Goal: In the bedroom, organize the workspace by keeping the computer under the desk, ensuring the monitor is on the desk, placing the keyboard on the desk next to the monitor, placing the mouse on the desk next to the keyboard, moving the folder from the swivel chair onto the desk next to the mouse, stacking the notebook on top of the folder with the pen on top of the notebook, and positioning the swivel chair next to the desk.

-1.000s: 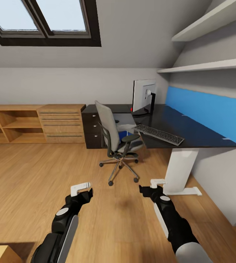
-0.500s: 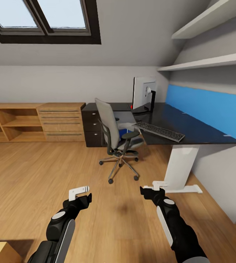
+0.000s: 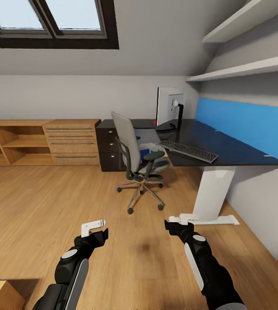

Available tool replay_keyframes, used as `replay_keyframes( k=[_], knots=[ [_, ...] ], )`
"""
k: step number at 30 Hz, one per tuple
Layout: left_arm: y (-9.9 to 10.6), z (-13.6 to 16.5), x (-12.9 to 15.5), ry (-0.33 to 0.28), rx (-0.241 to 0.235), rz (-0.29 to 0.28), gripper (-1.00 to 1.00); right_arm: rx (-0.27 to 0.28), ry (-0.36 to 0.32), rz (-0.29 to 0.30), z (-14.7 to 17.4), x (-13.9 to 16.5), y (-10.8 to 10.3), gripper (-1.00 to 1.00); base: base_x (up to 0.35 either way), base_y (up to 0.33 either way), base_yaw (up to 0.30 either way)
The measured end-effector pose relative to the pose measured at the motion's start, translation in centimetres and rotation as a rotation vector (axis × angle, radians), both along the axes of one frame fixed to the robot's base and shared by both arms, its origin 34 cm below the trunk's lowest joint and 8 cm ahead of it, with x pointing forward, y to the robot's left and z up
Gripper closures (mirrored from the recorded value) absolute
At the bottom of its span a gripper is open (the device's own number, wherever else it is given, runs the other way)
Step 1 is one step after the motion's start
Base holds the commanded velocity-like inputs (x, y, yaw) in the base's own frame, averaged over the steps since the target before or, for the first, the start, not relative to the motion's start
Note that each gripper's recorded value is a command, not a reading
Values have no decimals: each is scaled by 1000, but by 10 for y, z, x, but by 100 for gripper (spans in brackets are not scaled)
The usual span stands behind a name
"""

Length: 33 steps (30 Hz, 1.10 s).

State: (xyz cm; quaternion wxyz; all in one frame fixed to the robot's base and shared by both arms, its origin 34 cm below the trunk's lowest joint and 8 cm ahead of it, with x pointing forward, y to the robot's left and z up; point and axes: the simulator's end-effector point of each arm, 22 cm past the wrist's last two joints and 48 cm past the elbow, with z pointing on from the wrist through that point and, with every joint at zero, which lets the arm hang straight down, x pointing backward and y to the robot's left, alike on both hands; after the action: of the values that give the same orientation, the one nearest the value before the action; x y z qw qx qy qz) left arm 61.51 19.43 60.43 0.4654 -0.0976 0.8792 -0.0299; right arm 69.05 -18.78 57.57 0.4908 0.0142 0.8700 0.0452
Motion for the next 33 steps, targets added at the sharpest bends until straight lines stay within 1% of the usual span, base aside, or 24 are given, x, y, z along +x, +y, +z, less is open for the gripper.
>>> replay_keyframes(
  k=[33],
  knots=[
    [0, -73, -18, 0, -1, 0, -100, -1, -3, -1, -73, -18, 0, -100, 0, 0, 0]
  ],
)
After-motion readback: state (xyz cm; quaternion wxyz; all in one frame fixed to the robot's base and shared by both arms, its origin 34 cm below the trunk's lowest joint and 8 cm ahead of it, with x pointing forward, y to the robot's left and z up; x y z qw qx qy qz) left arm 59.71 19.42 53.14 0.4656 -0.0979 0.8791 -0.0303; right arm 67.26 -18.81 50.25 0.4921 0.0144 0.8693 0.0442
